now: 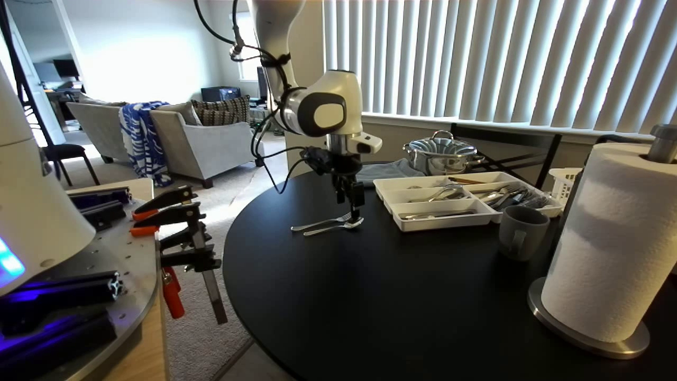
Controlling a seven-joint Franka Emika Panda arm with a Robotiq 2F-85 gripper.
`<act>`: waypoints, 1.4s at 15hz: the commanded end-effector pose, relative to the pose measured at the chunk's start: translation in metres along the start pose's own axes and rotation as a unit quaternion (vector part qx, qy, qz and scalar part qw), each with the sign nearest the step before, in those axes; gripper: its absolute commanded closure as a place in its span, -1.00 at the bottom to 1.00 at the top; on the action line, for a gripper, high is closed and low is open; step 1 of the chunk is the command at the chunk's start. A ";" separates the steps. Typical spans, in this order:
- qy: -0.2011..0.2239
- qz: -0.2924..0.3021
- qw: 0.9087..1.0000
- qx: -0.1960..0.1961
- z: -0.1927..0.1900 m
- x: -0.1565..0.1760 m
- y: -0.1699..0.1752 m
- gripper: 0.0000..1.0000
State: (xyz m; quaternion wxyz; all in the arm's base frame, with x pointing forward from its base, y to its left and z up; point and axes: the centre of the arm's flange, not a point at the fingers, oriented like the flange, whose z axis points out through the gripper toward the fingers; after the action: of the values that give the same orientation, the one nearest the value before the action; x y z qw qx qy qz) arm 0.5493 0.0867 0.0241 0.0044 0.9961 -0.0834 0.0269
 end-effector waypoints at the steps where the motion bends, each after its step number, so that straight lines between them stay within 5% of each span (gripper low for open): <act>1: 0.031 0.012 0.999 -0.016 -0.049 -0.015 0.010 -1.00; 5: 0.076 0.032 0.997 -0.004 -0.073 0.002 0.019 -1.00; 12: 0.166 0.087 0.982 0.030 -0.084 0.078 0.038 -1.00; 21: 0.161 0.124 0.978 0.054 -0.021 0.139 0.044 -1.00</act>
State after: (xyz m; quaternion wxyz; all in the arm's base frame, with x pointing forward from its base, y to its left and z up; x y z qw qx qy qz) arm 0.6561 0.0200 0.0787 -0.0283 0.9627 -0.1837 0.1969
